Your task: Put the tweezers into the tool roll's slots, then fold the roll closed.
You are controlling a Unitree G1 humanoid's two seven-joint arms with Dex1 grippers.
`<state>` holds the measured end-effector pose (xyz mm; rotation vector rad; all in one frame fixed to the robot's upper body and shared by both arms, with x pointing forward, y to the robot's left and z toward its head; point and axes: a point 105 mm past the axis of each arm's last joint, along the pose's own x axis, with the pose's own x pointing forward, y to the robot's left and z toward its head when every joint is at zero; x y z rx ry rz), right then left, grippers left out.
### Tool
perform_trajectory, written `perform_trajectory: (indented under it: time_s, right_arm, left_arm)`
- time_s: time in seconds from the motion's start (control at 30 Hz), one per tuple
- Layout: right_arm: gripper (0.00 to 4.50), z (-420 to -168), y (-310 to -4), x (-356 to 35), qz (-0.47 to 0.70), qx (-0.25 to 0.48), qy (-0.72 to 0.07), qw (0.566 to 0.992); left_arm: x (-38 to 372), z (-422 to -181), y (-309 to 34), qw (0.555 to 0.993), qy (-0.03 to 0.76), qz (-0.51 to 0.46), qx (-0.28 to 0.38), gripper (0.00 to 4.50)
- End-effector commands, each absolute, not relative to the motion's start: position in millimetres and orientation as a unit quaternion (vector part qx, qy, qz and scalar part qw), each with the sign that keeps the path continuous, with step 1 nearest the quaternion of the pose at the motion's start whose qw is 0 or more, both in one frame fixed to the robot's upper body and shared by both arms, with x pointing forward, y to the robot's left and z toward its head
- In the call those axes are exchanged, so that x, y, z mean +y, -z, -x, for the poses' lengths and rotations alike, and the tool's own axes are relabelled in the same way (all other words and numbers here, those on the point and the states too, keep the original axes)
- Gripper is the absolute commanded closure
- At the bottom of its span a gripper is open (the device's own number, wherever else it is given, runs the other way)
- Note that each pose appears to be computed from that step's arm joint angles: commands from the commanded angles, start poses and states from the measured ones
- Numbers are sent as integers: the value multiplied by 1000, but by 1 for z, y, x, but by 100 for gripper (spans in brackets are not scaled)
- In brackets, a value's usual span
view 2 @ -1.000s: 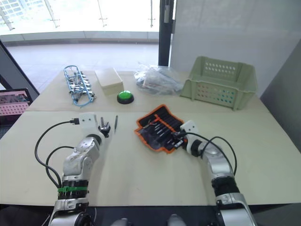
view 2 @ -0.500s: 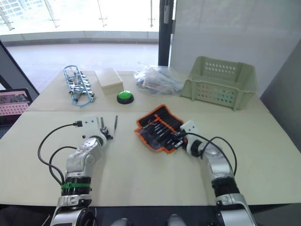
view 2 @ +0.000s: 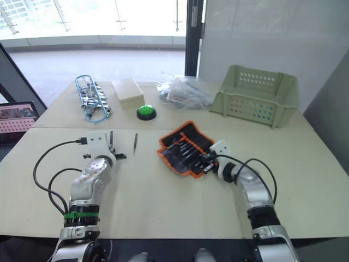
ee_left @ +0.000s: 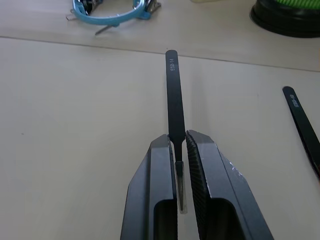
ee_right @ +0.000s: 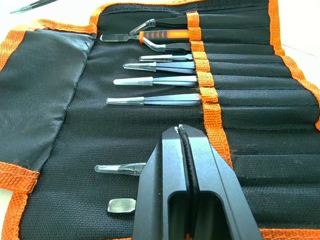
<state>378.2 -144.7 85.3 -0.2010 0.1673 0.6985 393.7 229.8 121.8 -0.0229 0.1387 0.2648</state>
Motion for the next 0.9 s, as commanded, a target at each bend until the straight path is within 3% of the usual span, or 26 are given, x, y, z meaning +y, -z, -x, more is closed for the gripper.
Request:
perform_trajectory:
  time_s: [0.03,0.2,0.3,0.67,0.9]
  right_arm:
    - [450,-371,-68,-154,95,112,-333,931]
    - [450,-371,-87,-156,80,78,-329,938]
    - [450,-370,-106,-166,81,57,-325,941]
    - [450,-376,-98,-176,92,73,-308,944]
    - [450,-379,-88,-172,85,82,-302,946]
  left_arm:
    - [226,-398,-164,994,-104,-15,-13,448]
    - [216,-399,-176,998,-50,-22,-35,448]
    - [197,-398,-181,998,32,-49,-38,448]
    - [129,-395,-178,967,237,-98,-12,448]
    - [67,-369,-184,911,400,-95,14,448]
